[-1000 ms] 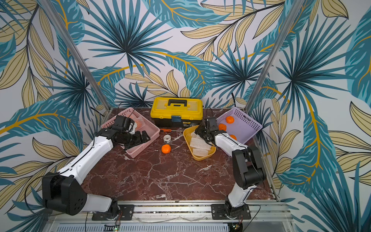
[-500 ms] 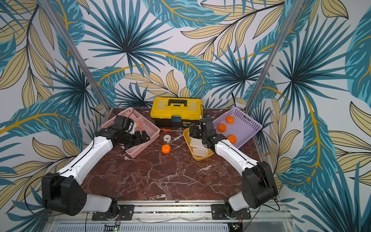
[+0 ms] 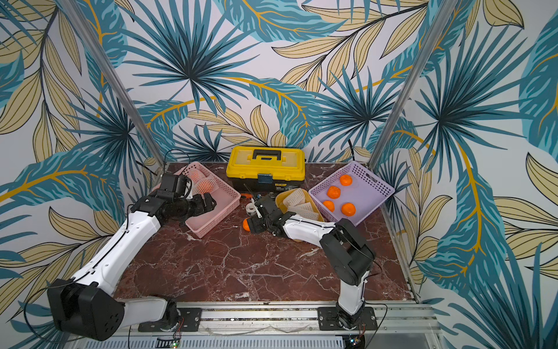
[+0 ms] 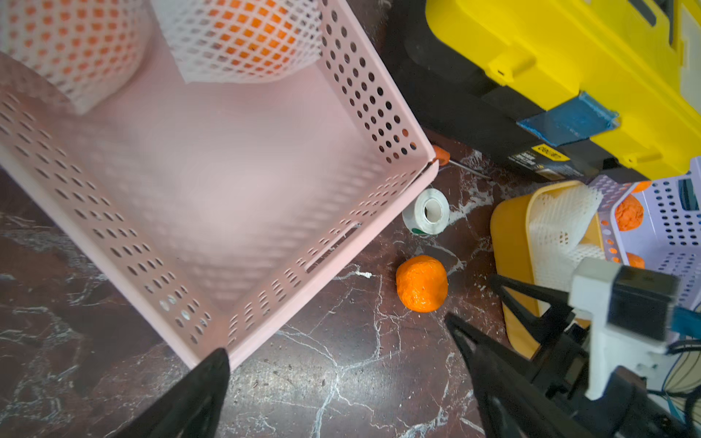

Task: Remove foam nets from oranges
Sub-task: Pick up the orange from the center of the board.

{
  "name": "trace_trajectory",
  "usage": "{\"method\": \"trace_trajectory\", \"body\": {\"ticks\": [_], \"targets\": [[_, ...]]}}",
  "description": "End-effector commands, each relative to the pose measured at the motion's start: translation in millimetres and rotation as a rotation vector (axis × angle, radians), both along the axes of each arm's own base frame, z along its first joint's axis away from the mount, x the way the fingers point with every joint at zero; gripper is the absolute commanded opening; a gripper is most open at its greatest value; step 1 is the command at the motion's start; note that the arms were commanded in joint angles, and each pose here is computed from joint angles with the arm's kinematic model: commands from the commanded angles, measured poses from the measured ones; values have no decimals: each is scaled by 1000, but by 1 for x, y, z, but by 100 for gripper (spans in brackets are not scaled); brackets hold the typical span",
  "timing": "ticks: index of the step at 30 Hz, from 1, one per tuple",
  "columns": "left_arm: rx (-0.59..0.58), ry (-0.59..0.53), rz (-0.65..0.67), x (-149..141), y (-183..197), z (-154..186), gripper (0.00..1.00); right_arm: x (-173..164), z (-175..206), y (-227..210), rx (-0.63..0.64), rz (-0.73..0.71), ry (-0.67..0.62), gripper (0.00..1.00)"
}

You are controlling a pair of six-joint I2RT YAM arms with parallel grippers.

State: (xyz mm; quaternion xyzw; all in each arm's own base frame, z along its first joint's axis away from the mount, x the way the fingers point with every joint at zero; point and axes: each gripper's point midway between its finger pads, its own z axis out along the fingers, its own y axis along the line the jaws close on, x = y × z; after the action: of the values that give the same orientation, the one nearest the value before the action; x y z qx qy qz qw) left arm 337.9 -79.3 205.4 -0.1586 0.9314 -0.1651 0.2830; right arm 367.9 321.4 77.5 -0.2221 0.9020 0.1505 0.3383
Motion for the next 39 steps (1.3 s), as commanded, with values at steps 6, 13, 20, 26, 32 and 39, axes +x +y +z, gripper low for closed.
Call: {"method": "trace_trajectory", "body": {"ticks": [6, 13, 20, 26, 32, 39], "targets": [[11, -12, 66, 1, 17, 1, 100, 6, -9, 27, -15, 32, 9, 92], [6, -12, 65, 1, 17, 1, 100, 20, -32, 23, -113, -47, 9, 85], [4, -12, 66, 1, 17, 1, 100, 16, -43, 23, -147, -47, 13, 76], [7, -11, 71, 1, 19, 1, 100, 14, -35, 14, -134, -94, 7, 53], [7, -13, 72, 1, 19, 1, 99, 5, 13, -1, -22, -136, -52, 44], [-5, -12, 65, 1, 17, 2, 100, 23, 96, -96, 213, -414, -158, 44]]}}
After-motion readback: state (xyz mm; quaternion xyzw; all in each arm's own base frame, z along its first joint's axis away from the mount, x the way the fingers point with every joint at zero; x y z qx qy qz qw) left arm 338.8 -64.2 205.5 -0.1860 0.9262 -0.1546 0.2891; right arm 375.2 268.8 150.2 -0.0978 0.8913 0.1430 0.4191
